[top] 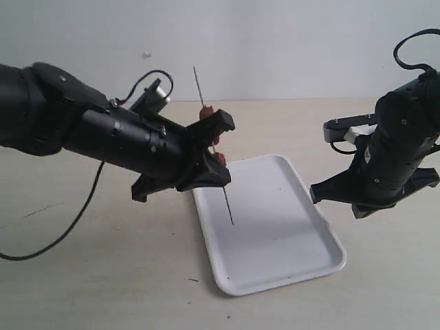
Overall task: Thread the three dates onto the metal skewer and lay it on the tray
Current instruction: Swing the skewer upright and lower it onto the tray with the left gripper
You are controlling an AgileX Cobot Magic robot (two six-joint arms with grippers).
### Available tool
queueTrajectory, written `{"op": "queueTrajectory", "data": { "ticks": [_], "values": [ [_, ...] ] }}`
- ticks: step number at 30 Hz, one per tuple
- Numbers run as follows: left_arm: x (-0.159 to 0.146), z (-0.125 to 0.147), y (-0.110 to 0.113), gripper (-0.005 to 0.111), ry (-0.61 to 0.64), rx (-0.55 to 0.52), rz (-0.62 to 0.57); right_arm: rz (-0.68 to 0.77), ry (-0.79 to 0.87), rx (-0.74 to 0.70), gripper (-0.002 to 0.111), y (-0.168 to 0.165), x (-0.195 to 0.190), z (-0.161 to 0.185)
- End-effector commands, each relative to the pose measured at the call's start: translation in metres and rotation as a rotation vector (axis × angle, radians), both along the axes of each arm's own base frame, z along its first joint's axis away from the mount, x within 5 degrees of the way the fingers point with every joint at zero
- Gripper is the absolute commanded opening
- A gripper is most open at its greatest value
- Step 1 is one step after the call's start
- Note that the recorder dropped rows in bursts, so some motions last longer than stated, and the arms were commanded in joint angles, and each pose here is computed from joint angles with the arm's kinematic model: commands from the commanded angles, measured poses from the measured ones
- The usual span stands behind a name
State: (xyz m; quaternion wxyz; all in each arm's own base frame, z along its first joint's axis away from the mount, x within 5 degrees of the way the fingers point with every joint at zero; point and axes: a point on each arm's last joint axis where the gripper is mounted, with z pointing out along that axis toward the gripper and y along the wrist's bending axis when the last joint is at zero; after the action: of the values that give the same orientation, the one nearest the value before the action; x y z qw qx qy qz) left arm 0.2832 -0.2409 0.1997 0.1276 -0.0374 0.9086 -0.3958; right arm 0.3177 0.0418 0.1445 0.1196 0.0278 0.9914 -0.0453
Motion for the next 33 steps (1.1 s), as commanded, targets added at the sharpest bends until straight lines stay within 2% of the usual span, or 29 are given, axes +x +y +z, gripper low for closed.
{"op": "queueTrajectory", "data": {
  "ticks": [1,7,13,16,21,24,28,33],
  "values": [
    [0.009,-0.026,-0.008,0.000,0.108,-0.031,0.101,-0.003,0.027,-0.019,0.000,-0.004,-0.006,0.007],
    [0.021,-0.032,-0.019,0.000,0.123,-0.057,0.119,0.005,0.019,-0.024,0.000,-0.005,-0.008,0.016],
    [0.025,-0.038,-0.040,0.000,0.164,-0.090,0.065,0.009,0.023,-0.028,0.000,-0.005,-0.009,0.017],
    [0.020,-0.047,-0.052,0.000,0.222,-0.102,0.008,0.033,0.027,-0.040,0.000,-0.006,-0.009,0.017],
    [0.004,-0.049,-0.067,0.000,0.236,-0.091,-0.042,0.050,0.029,-0.066,0.000,-0.008,-0.009,0.018],
    [-0.002,-0.050,-0.071,0.000,0.245,-0.071,-0.073,0.051,0.031,-0.068,0.000,-0.008,-0.009,0.018],
    [-0.012,-0.057,-0.070,0.000,0.269,0.022,-0.114,0.049,0.041,-0.071,0.000,-0.008,-0.010,0.017],
    [-0.012,-0.063,-0.068,0.000,0.269,0.069,-0.076,0.049,0.041,-0.071,0.000,-0.008,-0.010,0.017]
  ]
}}
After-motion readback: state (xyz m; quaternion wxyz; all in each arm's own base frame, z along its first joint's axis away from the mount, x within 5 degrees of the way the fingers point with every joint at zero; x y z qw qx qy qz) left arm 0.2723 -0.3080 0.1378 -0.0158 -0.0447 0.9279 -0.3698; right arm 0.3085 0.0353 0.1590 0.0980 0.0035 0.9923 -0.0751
